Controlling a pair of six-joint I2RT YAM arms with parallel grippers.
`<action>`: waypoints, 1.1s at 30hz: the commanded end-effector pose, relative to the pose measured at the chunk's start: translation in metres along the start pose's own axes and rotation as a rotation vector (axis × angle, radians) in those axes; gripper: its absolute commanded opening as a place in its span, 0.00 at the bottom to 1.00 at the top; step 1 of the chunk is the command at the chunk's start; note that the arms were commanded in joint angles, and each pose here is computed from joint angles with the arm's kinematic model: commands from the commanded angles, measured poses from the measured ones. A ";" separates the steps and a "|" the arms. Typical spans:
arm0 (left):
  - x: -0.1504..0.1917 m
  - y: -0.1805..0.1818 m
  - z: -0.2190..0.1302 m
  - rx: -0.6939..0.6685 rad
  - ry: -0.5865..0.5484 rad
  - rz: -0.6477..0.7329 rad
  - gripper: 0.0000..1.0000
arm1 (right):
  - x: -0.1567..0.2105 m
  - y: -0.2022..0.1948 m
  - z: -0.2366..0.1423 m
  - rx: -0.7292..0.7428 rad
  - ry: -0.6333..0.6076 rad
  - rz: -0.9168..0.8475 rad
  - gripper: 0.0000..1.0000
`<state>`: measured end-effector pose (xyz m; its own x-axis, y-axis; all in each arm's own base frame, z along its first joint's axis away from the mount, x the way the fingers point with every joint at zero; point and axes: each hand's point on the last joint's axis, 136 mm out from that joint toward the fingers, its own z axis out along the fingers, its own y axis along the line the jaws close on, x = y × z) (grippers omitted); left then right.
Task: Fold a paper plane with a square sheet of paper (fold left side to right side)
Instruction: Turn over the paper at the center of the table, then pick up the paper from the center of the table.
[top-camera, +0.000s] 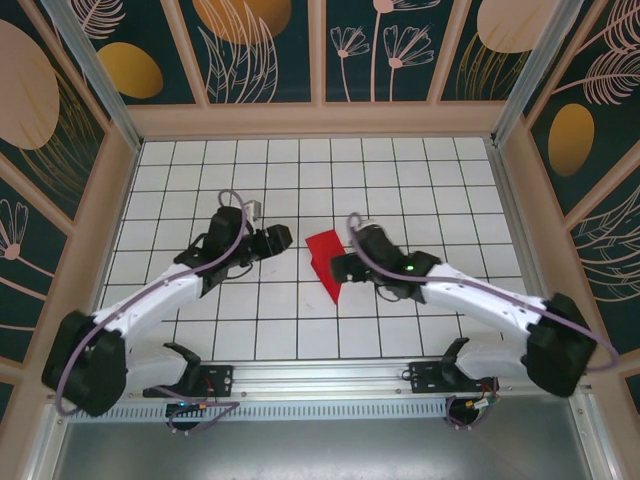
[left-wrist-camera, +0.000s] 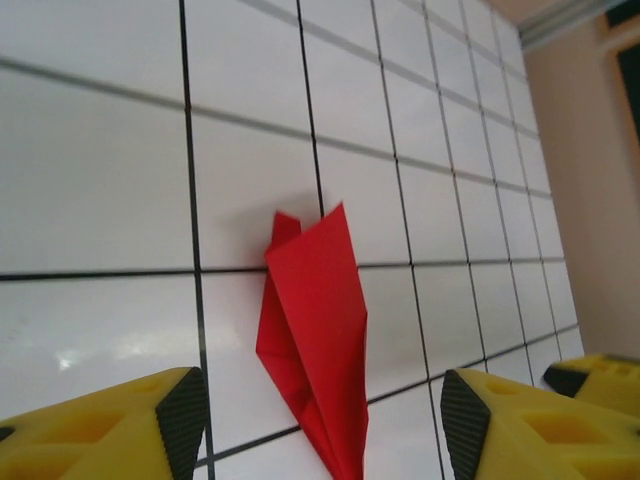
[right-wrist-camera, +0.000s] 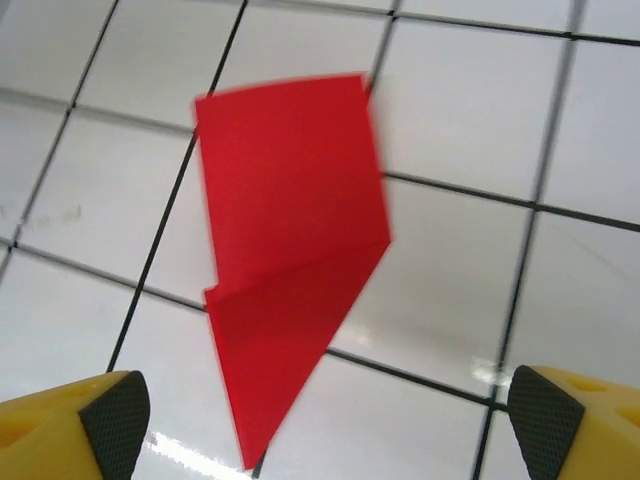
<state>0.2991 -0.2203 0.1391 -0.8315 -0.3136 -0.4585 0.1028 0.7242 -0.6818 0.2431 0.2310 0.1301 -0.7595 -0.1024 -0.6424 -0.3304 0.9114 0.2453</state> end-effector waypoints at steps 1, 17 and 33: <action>0.009 -0.023 0.022 0.134 0.059 -0.004 0.67 | -0.025 0.012 -0.017 -0.320 -0.119 0.157 0.97; 0.028 -0.003 0.111 0.133 0.226 -0.036 0.57 | -0.003 -0.045 -0.007 -0.500 -0.112 0.349 0.94; 0.043 -0.026 0.104 0.313 0.284 -0.024 0.10 | -0.020 -0.034 0.036 -0.666 -0.015 0.277 0.88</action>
<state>0.3259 -0.3085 0.0559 -0.9549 -0.1419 -0.2608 0.1394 0.5614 -0.8158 0.2748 0.2040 0.0853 -0.9030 0.1577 -0.3998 -0.2593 0.5418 0.7995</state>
